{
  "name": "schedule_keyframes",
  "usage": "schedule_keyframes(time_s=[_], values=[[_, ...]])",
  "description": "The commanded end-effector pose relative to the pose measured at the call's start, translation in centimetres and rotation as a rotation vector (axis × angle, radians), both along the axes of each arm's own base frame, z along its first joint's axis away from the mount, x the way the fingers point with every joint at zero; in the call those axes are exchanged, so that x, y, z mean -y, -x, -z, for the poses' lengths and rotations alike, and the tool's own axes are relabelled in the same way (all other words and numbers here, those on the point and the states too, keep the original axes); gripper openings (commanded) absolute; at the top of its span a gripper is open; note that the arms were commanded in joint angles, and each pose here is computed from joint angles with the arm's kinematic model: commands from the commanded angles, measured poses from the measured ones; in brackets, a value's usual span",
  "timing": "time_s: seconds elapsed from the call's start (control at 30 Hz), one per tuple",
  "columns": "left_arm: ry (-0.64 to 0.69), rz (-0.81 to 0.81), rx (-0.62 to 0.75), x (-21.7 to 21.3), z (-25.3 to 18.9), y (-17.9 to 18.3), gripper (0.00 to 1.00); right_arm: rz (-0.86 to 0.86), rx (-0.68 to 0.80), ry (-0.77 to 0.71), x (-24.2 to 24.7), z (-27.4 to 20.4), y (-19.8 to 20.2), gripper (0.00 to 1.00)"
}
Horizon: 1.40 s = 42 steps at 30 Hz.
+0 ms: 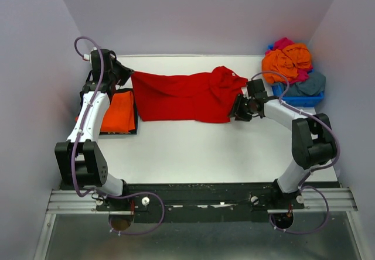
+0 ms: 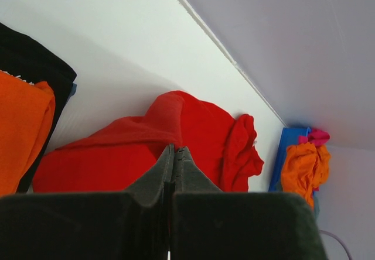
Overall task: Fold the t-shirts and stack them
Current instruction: Flatten out the tshirt
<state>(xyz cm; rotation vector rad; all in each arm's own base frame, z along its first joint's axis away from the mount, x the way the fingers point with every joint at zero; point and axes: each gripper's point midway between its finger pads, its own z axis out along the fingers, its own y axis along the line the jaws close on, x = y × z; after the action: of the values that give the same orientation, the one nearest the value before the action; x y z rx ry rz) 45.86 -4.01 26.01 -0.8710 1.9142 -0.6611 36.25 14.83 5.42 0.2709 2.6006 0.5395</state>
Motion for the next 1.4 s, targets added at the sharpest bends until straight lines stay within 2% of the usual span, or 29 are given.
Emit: schedule_keyframes(time_s=[0.0, 0.13, 0.23, 0.37, 0.43, 0.6, 0.7, 0.77, 0.8, 0.83, 0.9, 1.0, 1.1, 1.23, 1.37], values=[[-0.021, -0.009, 0.019, -0.2, -0.9, 0.0, 0.0, -0.019, 0.017, -0.045, -1.6, 0.4, -1.2, 0.52], [-0.038, -0.012, 0.009, -0.4, -0.9, 0.0, 0.0, -0.029, -0.002, -0.047, -2.3, 1.4, -1.3, 0.51], [-0.043, -0.015, 0.011, -0.5, -1.0, 0.0, 0.0, -0.037, -0.012, -0.058, -2.9, 1.8, -1.5, 0.45], [-0.046, -0.015, 0.002, -0.5, -0.7, -0.1, 0.0, -0.055, 0.009, -0.076, -3.4, 0.7, -2.0, 0.01], [-0.046, -0.014, -0.009, -0.5, -0.4, -0.2, 0.0, -0.045, 0.04, -0.058, -3.0, -1.3, -2.2, 0.01], [-0.033, -0.012, -0.024, 0.0, 0.0, -1.3, 0.0, -0.039, 0.204, -0.046, -1.6, -11.3, -3.9, 0.01], [-0.037, -0.017, -0.048, 0.2, -0.2, -2.8, 0.0, -0.027, 0.328, -0.084, -0.4, -19.9, -5.6, 0.01], [-0.055, -0.019, -0.023, 0.0, -2.5, -4.6, 0.0, -0.017, 0.422, -0.1, 0.9, -26.3, -6.6, 0.01], [-0.065, -0.018, -0.056, -0.1, -1.8, -5.1, 0.0, -0.018, 0.458, -0.106, 1.3, -28.9, -6.8, 0.01], [-0.082, 0.021, -0.048, 1.5, -3.1, -5.5, 0.0, -0.014, 0.503, -0.112, 1.9, -32.0, -6.7, 0.01], [-0.103, 0.045, -0.012, 1.7, -6.4, -6.3, 0.0, -0.009, 0.598, -0.124, 3.0, -37.5, -5.9, 0.01], [-0.159, 0.061, 0.054, 1.6, -11.2, -5.1, 0.0, -0.007, 0.748, -0.166, 4.2, -44.7, -2.8, 0.01], [-0.2, 0.05, 0.145, 1.1, -15.7, -1.7, 0.0, -0.024, 0.897, -0.186, 4.5, -49.0, 1.6, 0.01], [-0.239, 0.043, 0.273, 0.8, -19.6, 4.9, 0.0, -0.019, 1.163, -0.191, 5.4, -53.9, 10.2, 0.01], [-0.31, -0.082, 0.386, -1.8, -23.4, 10.9, 0.0, -0.012, 1.417, -0.142, 6.6, -58.3, 19.2, 0.01]])
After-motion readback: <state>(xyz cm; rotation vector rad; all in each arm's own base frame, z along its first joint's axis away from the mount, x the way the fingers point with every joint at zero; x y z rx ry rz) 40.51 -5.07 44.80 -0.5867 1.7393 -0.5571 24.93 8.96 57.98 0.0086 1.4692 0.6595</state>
